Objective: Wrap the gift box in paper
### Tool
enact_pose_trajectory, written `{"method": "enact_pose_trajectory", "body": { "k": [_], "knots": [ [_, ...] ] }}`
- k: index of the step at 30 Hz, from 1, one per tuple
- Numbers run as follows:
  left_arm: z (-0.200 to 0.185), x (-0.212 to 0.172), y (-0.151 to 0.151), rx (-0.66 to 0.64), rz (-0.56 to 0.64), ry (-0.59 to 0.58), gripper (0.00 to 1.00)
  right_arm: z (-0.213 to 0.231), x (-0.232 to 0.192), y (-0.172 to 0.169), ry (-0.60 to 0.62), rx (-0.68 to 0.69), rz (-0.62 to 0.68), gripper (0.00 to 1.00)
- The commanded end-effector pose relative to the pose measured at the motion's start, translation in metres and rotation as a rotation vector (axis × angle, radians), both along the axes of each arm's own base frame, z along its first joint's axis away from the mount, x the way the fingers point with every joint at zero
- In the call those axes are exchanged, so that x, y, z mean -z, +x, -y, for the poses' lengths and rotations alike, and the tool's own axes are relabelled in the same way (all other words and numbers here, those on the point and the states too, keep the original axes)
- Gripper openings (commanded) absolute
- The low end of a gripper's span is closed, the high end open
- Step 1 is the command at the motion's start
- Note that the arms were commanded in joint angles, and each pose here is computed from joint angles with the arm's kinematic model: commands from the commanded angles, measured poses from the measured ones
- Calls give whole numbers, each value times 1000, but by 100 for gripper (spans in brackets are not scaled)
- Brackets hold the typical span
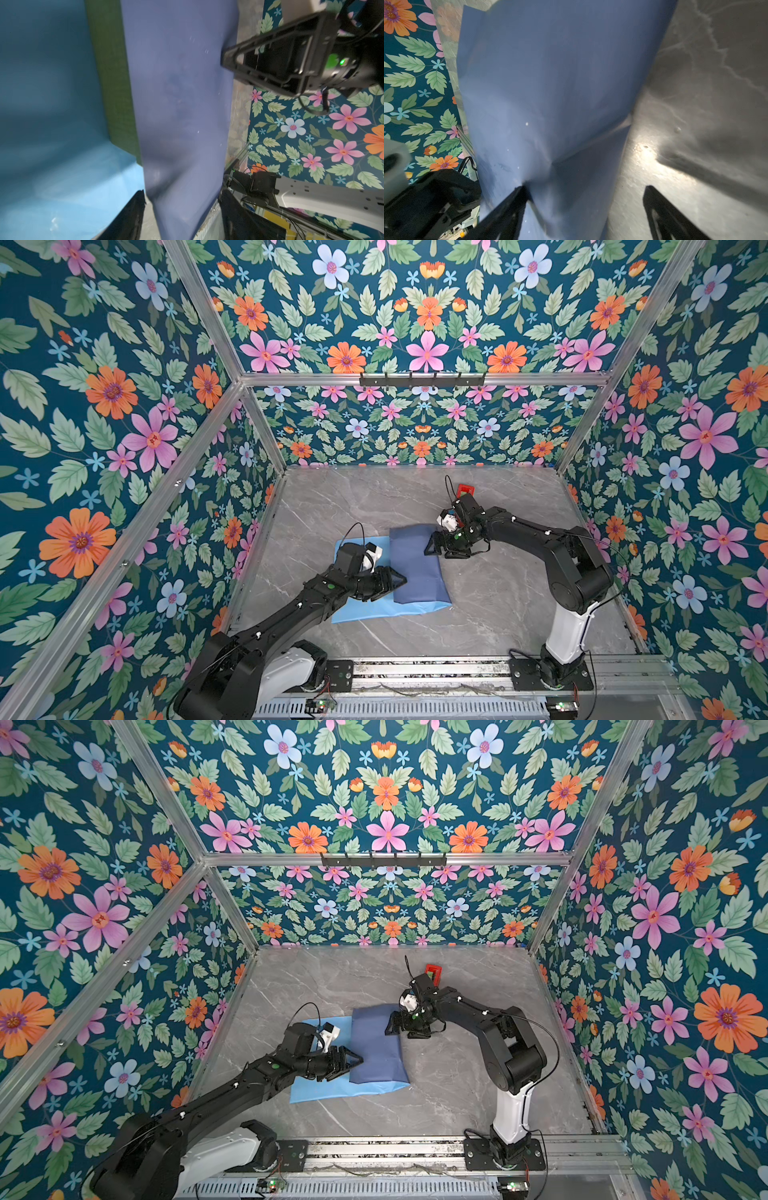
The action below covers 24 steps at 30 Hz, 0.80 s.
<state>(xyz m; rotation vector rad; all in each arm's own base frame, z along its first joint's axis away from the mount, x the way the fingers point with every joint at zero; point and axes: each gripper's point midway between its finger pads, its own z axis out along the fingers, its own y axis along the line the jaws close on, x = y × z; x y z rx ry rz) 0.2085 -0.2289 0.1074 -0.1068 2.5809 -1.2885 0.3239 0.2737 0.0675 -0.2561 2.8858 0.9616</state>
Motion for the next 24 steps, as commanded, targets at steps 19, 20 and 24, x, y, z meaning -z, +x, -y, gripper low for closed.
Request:
{"method": "enact_pose_trajectory", "body": {
  "k": [19,20,24],
  "knots": [
    [5,38,65,5,36,228,64,9,13,-4,-60,-4,-12,88],
    [5,40,65,1,35,229,64,9,14,-4,-63,-4,-14,88],
    [6,40,68,-12,37,217,65,9,13,-3,-63,-6,-11,88]
  ]
}}
